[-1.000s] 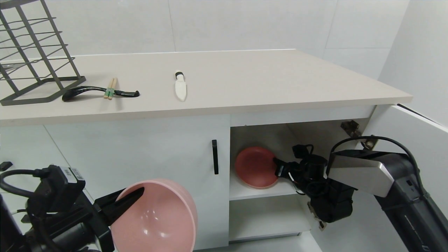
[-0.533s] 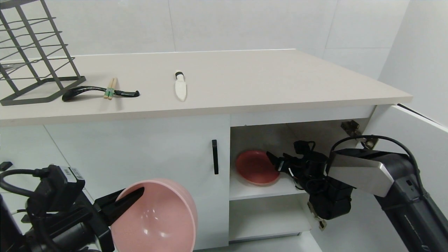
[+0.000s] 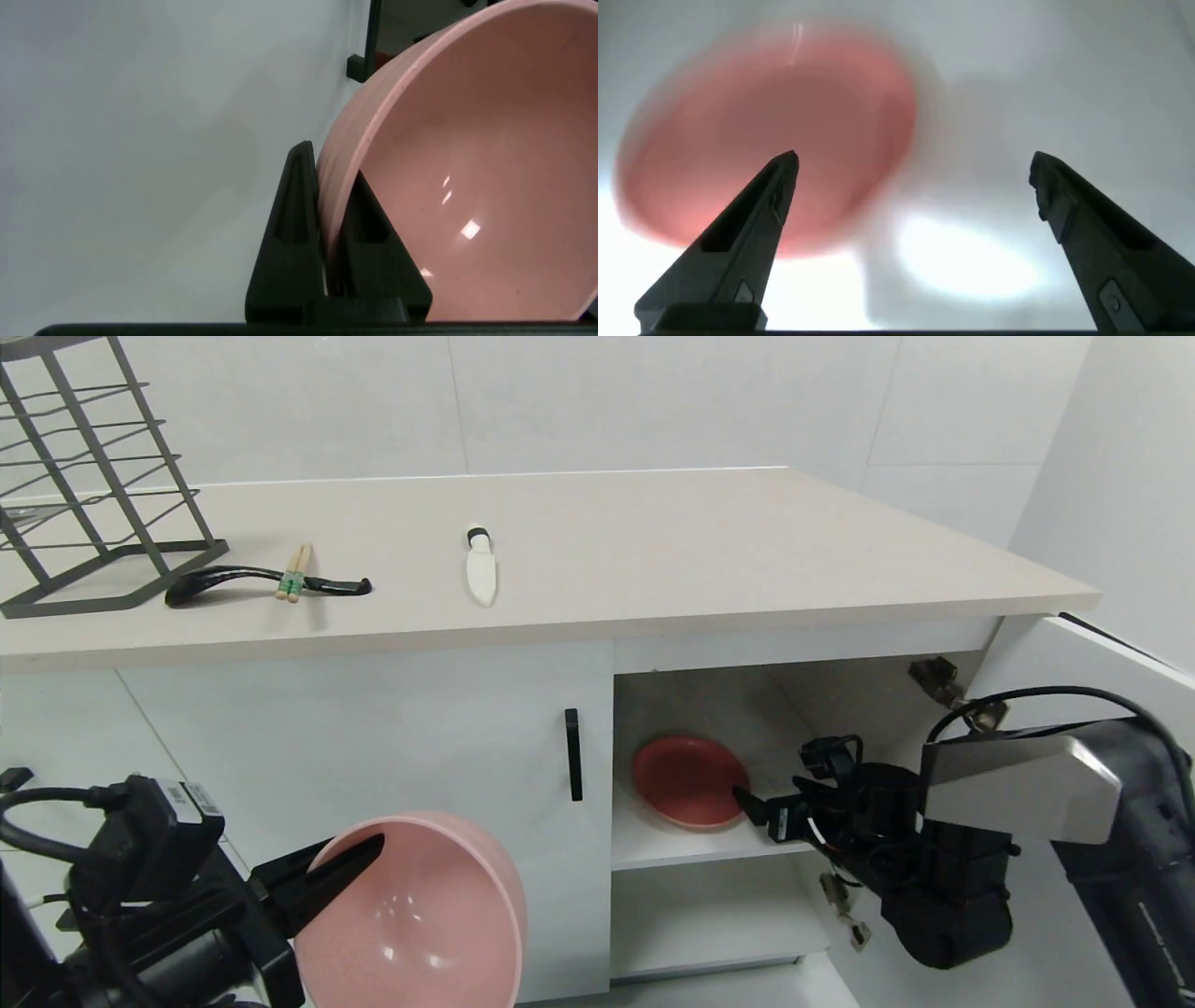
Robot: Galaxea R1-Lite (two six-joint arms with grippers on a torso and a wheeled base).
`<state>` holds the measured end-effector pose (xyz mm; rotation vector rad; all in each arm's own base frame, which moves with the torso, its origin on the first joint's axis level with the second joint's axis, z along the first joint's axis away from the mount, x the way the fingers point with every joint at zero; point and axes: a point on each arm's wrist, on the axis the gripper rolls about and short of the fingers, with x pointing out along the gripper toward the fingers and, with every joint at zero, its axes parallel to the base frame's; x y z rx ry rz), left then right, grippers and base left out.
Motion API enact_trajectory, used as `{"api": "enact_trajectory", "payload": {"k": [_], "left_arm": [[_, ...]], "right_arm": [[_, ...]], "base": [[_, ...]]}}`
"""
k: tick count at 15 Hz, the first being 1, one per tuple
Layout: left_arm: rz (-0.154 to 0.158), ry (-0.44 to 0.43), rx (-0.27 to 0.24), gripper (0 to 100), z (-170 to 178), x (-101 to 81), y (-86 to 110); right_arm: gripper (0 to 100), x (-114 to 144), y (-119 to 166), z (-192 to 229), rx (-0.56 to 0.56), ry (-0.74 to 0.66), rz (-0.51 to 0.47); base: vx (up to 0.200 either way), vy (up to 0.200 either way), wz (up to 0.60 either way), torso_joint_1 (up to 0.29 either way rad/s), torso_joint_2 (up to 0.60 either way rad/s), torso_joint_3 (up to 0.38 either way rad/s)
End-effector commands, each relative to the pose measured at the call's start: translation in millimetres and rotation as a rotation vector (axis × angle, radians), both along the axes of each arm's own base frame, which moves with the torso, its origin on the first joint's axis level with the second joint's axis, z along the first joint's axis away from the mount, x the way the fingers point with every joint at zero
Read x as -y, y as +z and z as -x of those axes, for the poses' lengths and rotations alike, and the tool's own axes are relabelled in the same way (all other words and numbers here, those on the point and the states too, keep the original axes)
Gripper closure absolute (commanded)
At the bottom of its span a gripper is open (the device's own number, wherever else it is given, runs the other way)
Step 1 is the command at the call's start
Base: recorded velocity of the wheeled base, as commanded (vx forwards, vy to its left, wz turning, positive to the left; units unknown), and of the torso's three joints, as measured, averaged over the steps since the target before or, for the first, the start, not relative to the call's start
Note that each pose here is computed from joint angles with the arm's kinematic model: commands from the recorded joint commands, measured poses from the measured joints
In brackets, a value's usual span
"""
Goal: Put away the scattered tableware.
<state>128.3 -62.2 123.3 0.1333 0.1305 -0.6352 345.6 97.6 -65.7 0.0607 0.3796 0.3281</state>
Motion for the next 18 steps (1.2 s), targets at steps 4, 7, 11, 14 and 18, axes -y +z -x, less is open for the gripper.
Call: {"api": "enact_trajectory", "payload": {"k": [4,7,11,14,18], "left_arm": [[0.010,-0.043,0.042,100,-1,7.2,8.0],[0.004,-0.132,0.027,100,-2,23.5,7.2],[-0.048,-0.234,0.055,100,-9,47.4,7.8],[-0.099,-0.259,0.048,100,-21,76.8,1.9],[-0.093,-0.308,0.077,100,-38,125.2,-23.1]], "right_arm": [[0,-5,118,111,0.110,0.160,0.038],[0,-6,121,143,0.072,0.221,0.052],[0,-4,130,159,0.107,0.171,0.097],[0,-1,135,163,0.120,0.167,0.093],[0,0,144,167,0.173,0.173,0.096]], "base": [[0.000,0.000,0.00,0.000,0.00,0.000],[0.000,0.000,0.00,0.000,0.00,0.000],[0.000,0.000,0.00,0.000,0.00,0.000],[0.000,0.000,0.00,0.000,0.00,0.000],[0.000,0.000,0.00,0.000,0.00,0.000]]}}
